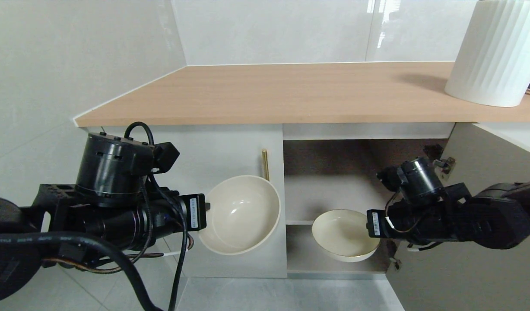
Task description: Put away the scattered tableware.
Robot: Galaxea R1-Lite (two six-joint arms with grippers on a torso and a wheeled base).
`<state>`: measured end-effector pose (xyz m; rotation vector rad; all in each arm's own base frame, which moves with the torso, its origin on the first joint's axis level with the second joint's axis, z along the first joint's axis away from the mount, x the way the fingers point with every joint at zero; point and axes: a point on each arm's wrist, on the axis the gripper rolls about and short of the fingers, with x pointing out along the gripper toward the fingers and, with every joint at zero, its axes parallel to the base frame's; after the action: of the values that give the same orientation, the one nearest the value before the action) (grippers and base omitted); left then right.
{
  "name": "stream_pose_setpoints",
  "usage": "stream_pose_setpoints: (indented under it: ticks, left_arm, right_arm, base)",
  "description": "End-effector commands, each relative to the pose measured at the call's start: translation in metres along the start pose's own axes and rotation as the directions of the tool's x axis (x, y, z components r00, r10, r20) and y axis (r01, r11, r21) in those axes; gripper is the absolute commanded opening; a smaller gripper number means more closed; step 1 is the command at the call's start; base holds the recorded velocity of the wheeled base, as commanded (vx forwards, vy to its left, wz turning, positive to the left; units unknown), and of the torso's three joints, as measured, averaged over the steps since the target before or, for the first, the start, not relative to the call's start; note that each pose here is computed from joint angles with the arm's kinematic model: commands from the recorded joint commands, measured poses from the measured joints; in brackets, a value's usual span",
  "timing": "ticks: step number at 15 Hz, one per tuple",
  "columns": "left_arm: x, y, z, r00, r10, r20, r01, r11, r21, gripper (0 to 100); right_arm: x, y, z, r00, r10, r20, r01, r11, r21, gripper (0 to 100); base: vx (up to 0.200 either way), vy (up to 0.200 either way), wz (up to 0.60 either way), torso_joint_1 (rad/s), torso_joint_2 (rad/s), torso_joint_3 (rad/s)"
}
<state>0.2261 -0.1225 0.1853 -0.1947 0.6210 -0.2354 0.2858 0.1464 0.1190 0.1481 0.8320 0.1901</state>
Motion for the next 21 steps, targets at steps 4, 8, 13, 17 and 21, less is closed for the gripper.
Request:
stream_pose_setpoints:
  ticks: [4,8,13,17,21]
  left_arm:
    - [0.0,0.0,0.0,1.0,0.002,0.002,-0.002,1.0,-0.001,0]
    - [0.001,0.0,0.0,1.0,0.002,-0.001,-0.002,1.0,0.001,0]
    - [0.001,0.0,0.001,1.0,0.0,0.006,0.0,1.0,-0.001,0]
    - [0.007,-0.001,-0.001,1.0,0.008,-0.012,-0.008,1.0,0.003,0]
    - [0.007,-0.001,-0.001,1.0,0.006,-0.011,-0.006,1.0,0.004,0]
  right_arm:
    - [0.096,0.006,-0.003,0.995,-0.095,0.044,0.092,0.994,0.058,0]
    - [0.129,-0.01,0.01,0.982,-0.155,0.109,0.139,0.98,0.141,0]
    - [0.165,-0.026,0.018,0.945,-0.291,0.152,0.262,0.947,0.185,0]
    - [0.179,-0.041,0.028,0.922,-0.345,0.177,0.304,0.926,0.223,0]
    - [0.19,-0.047,0.036,0.871,-0.438,0.222,0.378,0.887,0.265,0]
  base:
    - [0.0,0.0,0.0,0.0,0.0,0.0]
    - [0.0,0.0,0.0,0.0,0.0,0.0]
    - [0.0,0.0,0.0,0.0,0.0,0.0]
    - [0.0,0.0,0.0,0.0,0.0,0.0]
    - [0.0,0.0,0.0,0.0,0.0,0.0]
